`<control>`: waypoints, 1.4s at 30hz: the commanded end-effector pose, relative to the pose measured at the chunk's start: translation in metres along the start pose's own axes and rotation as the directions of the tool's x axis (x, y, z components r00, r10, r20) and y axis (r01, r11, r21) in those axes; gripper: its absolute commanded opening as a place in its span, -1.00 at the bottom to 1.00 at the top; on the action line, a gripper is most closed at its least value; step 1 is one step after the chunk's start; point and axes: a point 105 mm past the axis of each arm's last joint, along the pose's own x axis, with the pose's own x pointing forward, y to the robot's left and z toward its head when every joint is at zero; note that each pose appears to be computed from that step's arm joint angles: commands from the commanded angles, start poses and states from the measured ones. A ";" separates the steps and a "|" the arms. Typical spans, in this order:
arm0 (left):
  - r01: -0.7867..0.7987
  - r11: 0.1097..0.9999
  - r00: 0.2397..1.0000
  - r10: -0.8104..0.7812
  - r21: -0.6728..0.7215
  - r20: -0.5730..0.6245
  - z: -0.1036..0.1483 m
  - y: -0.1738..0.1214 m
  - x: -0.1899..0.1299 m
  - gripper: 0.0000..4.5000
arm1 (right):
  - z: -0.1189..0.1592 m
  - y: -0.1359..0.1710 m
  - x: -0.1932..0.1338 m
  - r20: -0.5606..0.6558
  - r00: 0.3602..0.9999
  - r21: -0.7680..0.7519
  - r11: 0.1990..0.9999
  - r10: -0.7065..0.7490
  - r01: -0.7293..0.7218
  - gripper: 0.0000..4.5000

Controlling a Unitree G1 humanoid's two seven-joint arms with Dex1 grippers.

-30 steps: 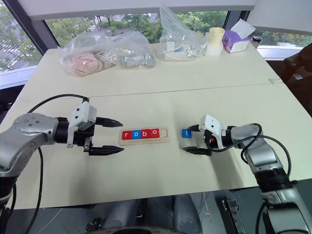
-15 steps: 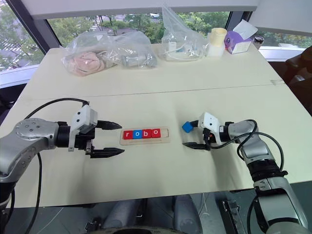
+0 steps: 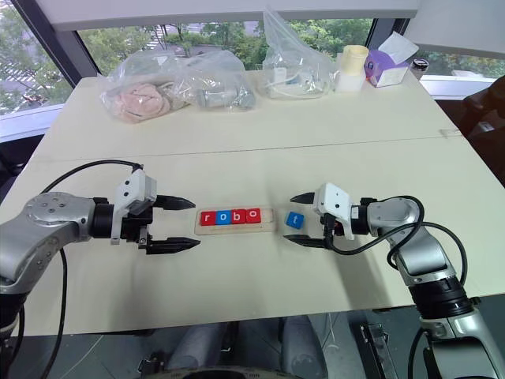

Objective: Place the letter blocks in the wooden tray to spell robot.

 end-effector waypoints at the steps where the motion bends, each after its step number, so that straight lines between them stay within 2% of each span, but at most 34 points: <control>1: -0.013 0.999 1.000 0.012 0.038 0.011 0.006 0.005 -0.002 1.00 | 0.000 -0.009 -0.007 -0.005 0.999 -0.022 0.999 -0.048 0.048 0.98; 7: -0.012 0.999 1.000 0.011 0.037 0.011 0.005 0.006 -0.003 1.00 | -0.015 -0.016 -0.002 -0.028 0.996 0.057 0.995 -0.081 0.083 0.98; 14: -0.027 0.999 1.000 0.027 0.036 0.002 0.004 0.007 -0.008 1.00 | -0.038 -0.009 0.011 -0.069 0.994 0.117 0.989 -0.081 0.089 0.98; 20: -0.037 0.999 0.999 0.037 0.039 -0.004 0.002 0.007 -0.010 1.00 | -0.040 -0.007 0.008 -0.071 0.995 0.106 0.991 -0.069 0.076 -0.34; 21: -0.038 0.998 0.999 0.038 0.040 -0.005 0.002 0.007 -0.010 1.00 | -0.039 -0.007 0.007 -0.071 0.995 0.100 0.992 -0.071 0.078 -0.49; 25: -0.040 0.998 0.999 0.041 0.045 -0.006 0.002 0.008 -0.010 1.00 | -0.022 -0.017 0.012 -0.043 0.996 0.071 0.994 -0.077 0.080 -0.48; 28: -0.035 0.998 0.999 0.036 0.054 -0.018 0.001 0.008 -0.012 1.00 | -0.001 -0.018 0.020 -0.009 1.000 0.040 0.999 -0.021 0.021 -0.48; 30: -0.027 0.997 0.998 0.031 0.076 -0.051 -0.003 0.008 -0.012 1.00 | 0.005 -0.018 0.027 -0.029 0.999 0.036 0.999 0.024 -0.023 -0.48; 32: -0.015 0.994 0.996 0.024 0.107 -0.081 -0.007 0.006 -0.008 1.00 | 0.008 -0.022 0.036 -0.053 0.998 0.021 0.999 0.039 -0.038 -0.48; 36: -0.004 0.996 0.999 0.009 0.094 -0.052 -0.004 -0.001 -0.002 1.00 | 0.005 -0.028 0.052 -0.111 0.992 -0.025 0.997 0.067 -0.070 -0.48; 42: -0.019 0.995 0.999 0.023 0.093 -0.039 -0.003 -0.004 0.001 1.00 | 0.002 -0.022 0.058 -0.153 0.978 -0.013 0.990 0.139 -0.143 -0.48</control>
